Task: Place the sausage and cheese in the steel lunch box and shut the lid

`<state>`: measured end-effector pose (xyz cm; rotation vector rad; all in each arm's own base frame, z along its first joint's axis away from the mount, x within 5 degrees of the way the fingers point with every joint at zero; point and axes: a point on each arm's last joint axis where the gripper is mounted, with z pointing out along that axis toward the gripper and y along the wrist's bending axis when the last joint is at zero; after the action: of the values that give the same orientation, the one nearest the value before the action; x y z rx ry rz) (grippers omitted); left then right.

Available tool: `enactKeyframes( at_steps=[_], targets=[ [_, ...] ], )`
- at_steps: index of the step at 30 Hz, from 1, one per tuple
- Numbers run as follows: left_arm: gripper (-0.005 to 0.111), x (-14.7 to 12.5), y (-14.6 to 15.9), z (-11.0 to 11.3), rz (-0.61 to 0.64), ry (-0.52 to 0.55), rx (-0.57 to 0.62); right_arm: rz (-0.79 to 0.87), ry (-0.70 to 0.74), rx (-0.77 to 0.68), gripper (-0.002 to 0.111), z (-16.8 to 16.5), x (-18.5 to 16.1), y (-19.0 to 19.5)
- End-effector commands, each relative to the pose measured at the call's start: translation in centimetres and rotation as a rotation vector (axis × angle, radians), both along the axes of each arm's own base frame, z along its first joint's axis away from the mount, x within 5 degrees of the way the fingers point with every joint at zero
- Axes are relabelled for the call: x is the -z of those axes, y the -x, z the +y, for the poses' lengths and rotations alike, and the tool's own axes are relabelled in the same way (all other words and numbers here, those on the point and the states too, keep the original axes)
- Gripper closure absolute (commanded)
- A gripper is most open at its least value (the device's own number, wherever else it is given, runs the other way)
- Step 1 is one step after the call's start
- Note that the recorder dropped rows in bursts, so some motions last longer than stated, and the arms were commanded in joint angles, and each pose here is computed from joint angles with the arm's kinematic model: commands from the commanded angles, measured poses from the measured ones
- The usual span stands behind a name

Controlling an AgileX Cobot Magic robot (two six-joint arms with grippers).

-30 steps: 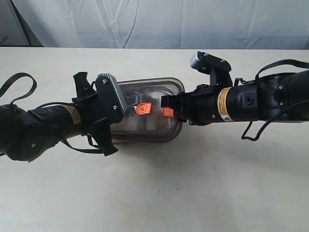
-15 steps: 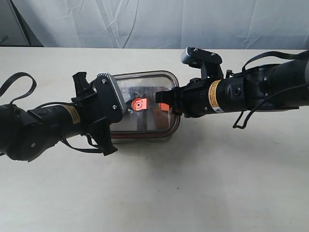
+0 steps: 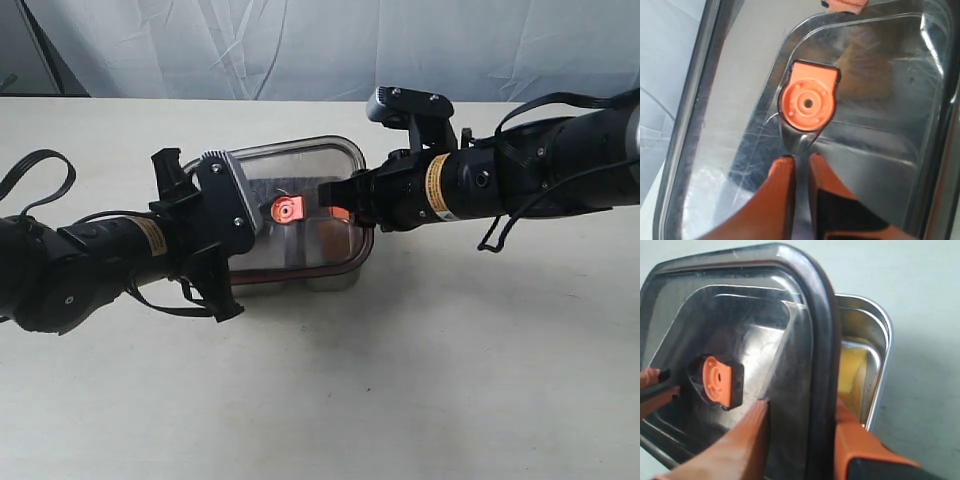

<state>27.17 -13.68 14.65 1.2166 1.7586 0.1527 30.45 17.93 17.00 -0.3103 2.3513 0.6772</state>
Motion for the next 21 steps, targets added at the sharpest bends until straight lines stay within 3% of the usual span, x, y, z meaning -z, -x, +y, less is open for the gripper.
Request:
enactKeyframes(
  at_steps=[1,16,21],
  targets=[
    [0.094,2.0,1.1,0.3,0.146,-0.079,0.013,-0.009,0.112,0.098,0.109,-1.2,0.9,-1.1],
    [0.094,1.9,1.0,0.2,0.150,-0.057,-0.002,-0.011,0.111,0.136,0.109,-1.0,1.0,-2.1],
    [0.094,0.1,0.8,0.1,0.058,-0.013,0.004,-0.006,0.071,0.099,0.109,-0.5,0.8,-1.9]
  ],
)
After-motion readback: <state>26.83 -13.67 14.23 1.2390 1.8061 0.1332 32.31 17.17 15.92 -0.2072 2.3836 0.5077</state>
